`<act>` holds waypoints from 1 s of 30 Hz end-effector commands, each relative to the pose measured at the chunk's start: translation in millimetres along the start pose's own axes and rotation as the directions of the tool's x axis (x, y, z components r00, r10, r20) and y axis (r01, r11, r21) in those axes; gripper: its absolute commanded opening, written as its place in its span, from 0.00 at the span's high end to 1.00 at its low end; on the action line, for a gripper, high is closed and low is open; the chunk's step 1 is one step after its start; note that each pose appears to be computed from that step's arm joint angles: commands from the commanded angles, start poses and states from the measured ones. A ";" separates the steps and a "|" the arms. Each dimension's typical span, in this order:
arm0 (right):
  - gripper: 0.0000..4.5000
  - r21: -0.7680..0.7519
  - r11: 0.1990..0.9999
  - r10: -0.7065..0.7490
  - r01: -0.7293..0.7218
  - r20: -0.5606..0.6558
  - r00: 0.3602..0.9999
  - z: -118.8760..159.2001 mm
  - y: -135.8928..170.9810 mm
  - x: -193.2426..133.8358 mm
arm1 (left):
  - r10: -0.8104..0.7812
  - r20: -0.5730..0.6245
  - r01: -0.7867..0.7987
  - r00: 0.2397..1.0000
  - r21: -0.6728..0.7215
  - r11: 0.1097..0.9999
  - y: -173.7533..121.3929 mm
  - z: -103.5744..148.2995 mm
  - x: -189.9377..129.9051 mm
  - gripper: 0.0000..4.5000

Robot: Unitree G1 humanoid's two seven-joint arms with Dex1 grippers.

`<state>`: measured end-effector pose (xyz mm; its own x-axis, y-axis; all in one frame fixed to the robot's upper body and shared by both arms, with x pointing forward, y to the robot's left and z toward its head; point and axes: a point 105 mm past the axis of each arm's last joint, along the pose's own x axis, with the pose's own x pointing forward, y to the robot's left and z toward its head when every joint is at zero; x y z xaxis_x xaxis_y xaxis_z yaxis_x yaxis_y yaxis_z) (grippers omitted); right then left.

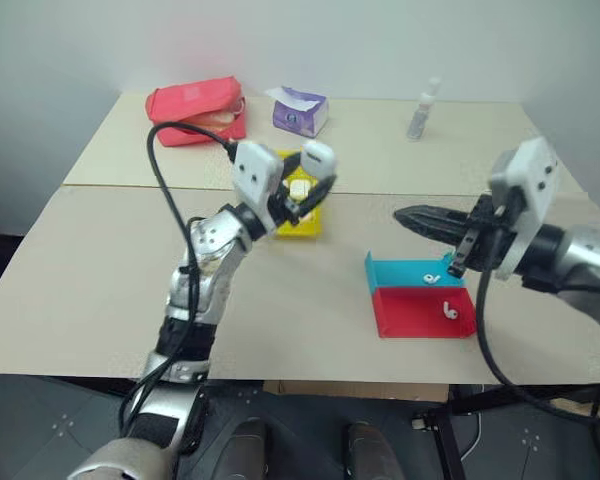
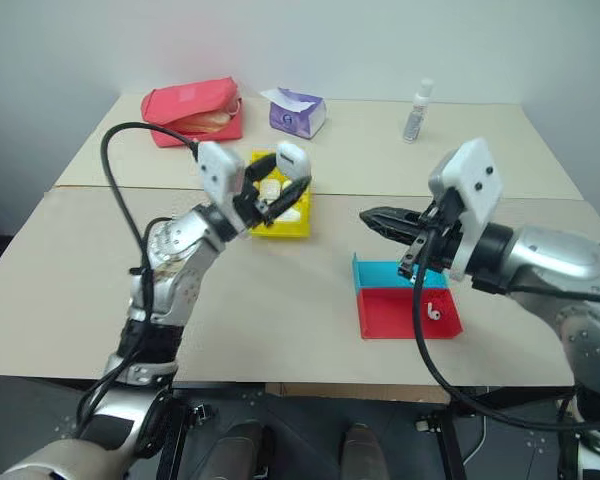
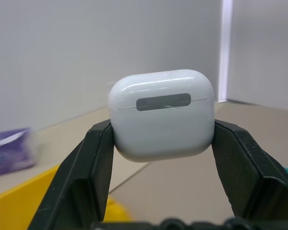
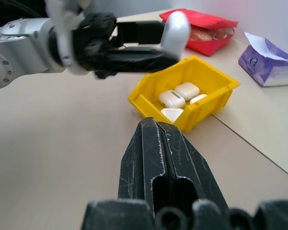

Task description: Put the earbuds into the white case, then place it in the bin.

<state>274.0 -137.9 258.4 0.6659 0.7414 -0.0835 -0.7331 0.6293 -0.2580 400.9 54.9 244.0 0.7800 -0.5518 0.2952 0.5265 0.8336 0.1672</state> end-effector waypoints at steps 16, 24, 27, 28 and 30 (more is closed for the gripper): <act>1.00 -0.017 0.995 -0.097 0.098 0.054 0.994 2.9 3.4 0.2 | 0.290 -0.062 -0.280 0.955 0.133 0.951 35.9 -30.7 33.6 0.01; 1.00 -0.075 0.985 -0.155 0.153 -0.021 0.988 -23.3 1.0 -5.3 | -0.048 -0.022 0.050 0.999 0.135 0.990 38.9 3.7 -26.8 0.01; 1.00 -0.134 0.977 -0.181 0.168 -0.085 0.980 -41.3 0.7 -7.9 | -0.222 -0.039 0.226 0.974 0.144 0.964 31.7 19.5 -70.8 0.01; 1.00 -0.145 0.975 -0.186 0.171 -0.095 0.978 -45.2 0.4 -8.4 | -0.274 -0.046 0.278 0.961 0.142 0.950 27.5 24.3 -83.4 0.01; 1.00 -0.147 0.973 -0.191 0.177 -0.087 0.978 -48.9 -0.1 -7.9 | -0.365 -0.084 0.373 0.927 0.131 0.919 20.7 31.1 -114.9 0.01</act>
<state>277.4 -158.9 198.9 0.8016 0.5694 -0.1822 -0.5941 0.7244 -0.3498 337.0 142.3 223.0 0.6550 -0.7490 0.0997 0.6814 0.6425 0.3506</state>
